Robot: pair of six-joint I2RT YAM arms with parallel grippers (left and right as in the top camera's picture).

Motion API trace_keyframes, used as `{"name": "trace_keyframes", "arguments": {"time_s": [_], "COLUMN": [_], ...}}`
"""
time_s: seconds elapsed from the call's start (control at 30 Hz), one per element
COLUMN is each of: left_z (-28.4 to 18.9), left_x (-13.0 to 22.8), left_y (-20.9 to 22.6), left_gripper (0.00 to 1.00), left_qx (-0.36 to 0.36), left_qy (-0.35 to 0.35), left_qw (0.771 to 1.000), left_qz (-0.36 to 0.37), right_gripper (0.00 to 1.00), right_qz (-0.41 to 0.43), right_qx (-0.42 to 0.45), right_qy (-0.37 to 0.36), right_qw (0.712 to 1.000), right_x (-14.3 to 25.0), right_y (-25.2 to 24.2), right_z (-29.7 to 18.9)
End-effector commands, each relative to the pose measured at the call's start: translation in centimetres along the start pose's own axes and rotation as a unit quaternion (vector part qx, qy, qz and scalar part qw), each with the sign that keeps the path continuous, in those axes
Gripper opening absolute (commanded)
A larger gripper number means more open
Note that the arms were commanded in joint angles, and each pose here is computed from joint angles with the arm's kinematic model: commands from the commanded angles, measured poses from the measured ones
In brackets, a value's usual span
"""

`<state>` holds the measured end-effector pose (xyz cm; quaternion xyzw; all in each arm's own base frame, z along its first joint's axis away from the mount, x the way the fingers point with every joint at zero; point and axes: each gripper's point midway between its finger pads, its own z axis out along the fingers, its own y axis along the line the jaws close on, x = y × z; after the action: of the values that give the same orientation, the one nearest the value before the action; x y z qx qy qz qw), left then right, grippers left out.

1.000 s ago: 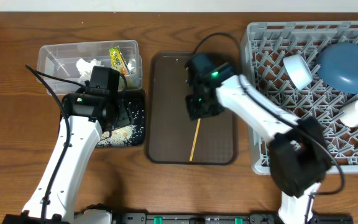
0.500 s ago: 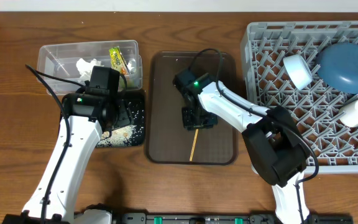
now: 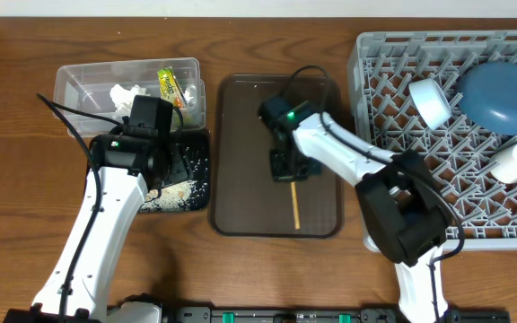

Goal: Sort waste into correct bins and load items into the dishwasher rack
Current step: 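Grasp the remaining wooden chopstick on the brown tray with the right gripper, then carry the chopstick right and insert it upright in the rack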

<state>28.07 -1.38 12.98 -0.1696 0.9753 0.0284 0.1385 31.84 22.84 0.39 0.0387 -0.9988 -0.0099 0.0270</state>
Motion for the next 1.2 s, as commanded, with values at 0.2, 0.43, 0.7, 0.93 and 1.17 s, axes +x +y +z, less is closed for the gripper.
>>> {"name": "trace_keyframes", "arguments": {"time_s": [0.2, 0.43, 0.7, 0.93, 1.17], "left_z": [-0.2, -0.2, -0.2, -0.2, -0.2], "left_x": [-0.1, -0.1, -0.1, -0.1, -0.1], "left_y": [0.3, 0.2, 0.2, 0.2, 0.2], "left_gripper": [0.77, 0.77, 0.77, 0.77, 0.77], "left_qx": [-0.003, -0.003, -0.003, -0.002, -0.002], "left_qy": [-0.002, -0.002, -0.002, -0.003, -0.004], "left_qw": [1.0, 1.0, 1.0, 1.0, 1.0], "left_qz": [-0.006, -0.006, -0.006, -0.008, -0.008], "right_gripper": [0.01, 0.02, 0.02, 0.02, 0.02], "right_qz": [-0.041, -0.03, 0.014, 0.031, 0.025], "right_qx": [-0.036, -0.025, -0.007, -0.002, -0.024], "right_qy": [-0.147, -0.184, -0.145, -0.112, -0.106], "right_qw": [0.988, 0.982, 0.989, 0.993, 0.994], "right_x": [-4.2, -3.5, -2.8, -2.0, -1.6], "right_y": [-5.6, -11.3, -16.7, -18.1, -17.2], "right_z": [-12.2, -17.0, -15.3, -12.6, -9.7]}}
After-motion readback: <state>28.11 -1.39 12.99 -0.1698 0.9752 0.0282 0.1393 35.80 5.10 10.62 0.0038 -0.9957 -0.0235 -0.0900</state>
